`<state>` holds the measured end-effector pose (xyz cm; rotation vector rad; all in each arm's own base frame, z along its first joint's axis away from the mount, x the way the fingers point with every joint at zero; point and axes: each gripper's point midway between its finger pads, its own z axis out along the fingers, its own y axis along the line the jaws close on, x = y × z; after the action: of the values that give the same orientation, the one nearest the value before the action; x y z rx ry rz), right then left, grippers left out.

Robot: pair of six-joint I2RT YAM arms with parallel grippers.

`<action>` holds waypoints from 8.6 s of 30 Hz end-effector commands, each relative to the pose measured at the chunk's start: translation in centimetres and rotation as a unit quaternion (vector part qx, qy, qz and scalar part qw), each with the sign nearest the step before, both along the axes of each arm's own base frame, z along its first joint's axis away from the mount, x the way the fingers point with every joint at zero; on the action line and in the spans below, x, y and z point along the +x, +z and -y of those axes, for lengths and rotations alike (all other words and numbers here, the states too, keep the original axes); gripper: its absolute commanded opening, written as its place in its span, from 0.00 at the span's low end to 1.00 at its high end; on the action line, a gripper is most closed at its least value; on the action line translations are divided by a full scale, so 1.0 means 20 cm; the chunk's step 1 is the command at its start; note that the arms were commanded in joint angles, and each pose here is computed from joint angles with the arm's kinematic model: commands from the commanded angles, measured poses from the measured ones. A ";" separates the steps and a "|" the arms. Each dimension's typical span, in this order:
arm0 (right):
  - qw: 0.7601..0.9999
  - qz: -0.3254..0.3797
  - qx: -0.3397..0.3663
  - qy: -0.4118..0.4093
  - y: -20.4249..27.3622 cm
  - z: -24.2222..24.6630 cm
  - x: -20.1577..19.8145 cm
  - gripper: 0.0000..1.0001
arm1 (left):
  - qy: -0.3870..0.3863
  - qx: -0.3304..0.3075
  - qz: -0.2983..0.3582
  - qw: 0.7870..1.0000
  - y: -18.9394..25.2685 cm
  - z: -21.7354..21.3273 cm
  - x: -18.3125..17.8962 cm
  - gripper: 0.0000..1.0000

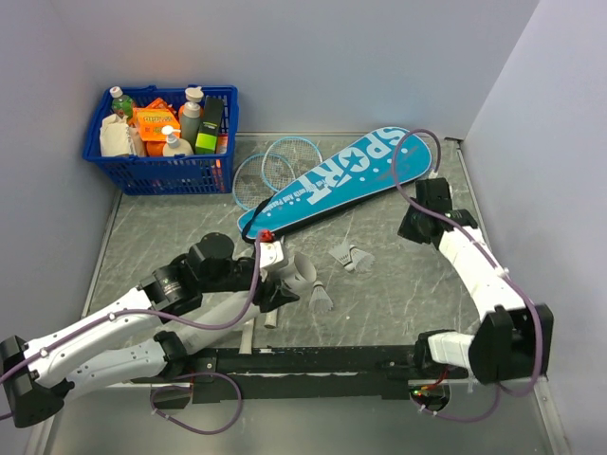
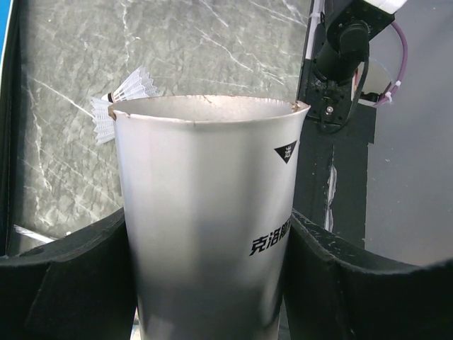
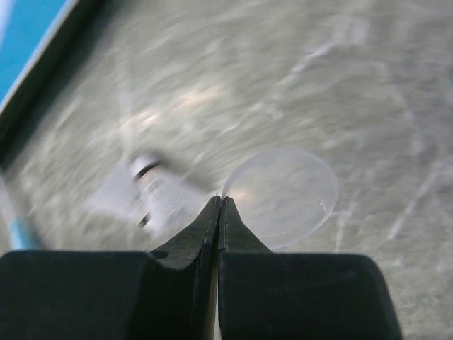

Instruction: Pack up the badminton gear

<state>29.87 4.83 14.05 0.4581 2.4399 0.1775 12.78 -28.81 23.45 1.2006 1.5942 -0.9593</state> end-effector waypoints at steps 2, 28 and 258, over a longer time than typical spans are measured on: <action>0.993 -0.019 -0.028 -0.116 -0.15 0.22 0.12 0.00 | 0.016 -0.026 -0.032 0.999 0.09 -0.03 -0.04 0.01; 0.990 -0.033 0.028 -0.136 -0.29 0.23 0.10 0.50 | 0.099 -0.040 -0.016 0.994 0.12 -0.10 0.07 0.01; 0.880 -0.203 -0.018 0.429 -0.40 -0.72 0.03 0.60 | -0.029 -0.033 0.024 0.999 0.13 -0.06 -0.21 0.01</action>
<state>29.99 19.87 3.95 -0.7886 2.9453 0.4479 9.18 -27.50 24.33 1.2731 1.4720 -0.9278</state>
